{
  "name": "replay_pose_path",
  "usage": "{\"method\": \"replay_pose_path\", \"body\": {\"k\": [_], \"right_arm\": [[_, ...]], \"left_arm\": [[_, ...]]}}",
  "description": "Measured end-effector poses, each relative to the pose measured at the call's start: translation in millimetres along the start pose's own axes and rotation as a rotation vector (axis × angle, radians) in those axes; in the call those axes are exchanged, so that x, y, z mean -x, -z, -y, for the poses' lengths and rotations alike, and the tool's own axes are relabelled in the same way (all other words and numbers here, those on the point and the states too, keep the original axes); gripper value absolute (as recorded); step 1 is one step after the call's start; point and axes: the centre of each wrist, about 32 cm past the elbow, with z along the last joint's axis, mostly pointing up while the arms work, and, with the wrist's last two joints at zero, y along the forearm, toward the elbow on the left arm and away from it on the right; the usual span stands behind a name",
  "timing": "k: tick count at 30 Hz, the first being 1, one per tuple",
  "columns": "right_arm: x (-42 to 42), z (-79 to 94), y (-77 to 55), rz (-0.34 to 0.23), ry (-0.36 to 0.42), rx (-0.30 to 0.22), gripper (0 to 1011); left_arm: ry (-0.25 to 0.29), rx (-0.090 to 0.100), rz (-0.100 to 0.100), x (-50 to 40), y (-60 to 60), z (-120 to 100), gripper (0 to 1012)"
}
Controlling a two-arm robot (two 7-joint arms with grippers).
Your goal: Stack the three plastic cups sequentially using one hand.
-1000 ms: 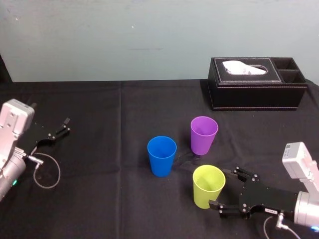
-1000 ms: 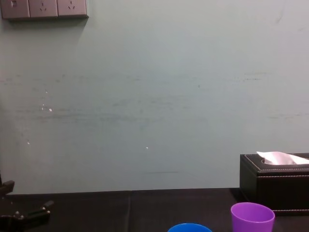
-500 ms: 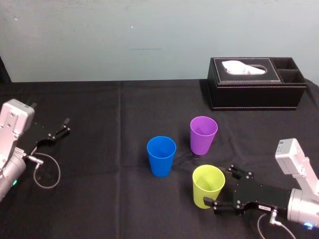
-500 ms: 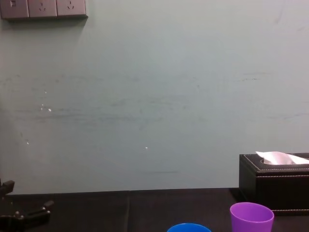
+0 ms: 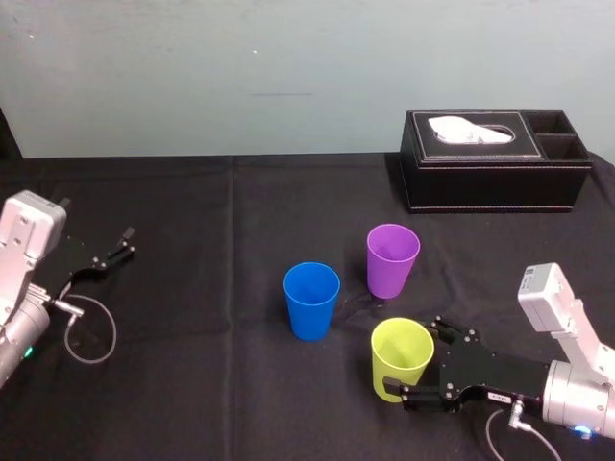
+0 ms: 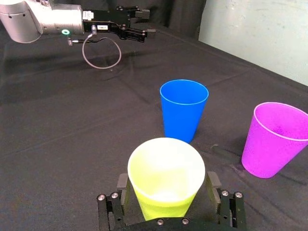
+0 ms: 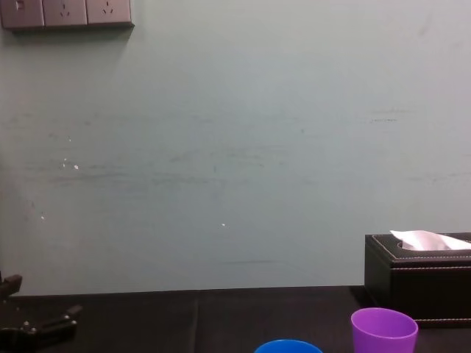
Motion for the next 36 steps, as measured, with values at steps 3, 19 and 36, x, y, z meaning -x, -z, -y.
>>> {"method": "replay_pose_path", "body": {"k": [3,19,36], "right_arm": [[-0.1,0.3,0.0,0.0,0.0,0.0,1004],[-0.2,1.2,-0.2,0.003,0.001,0.0,758],[-0.2,1.5,-0.2,0.004,0.001,0.0,731]], "left_arm": [[0.0,0.0,0.0,0.0,0.0,0.0,1010],[0.0,0.0,0.0,0.0,0.0,0.0,1010],[0.0,0.0,0.0,0.0,0.0,0.0,1010]]}}
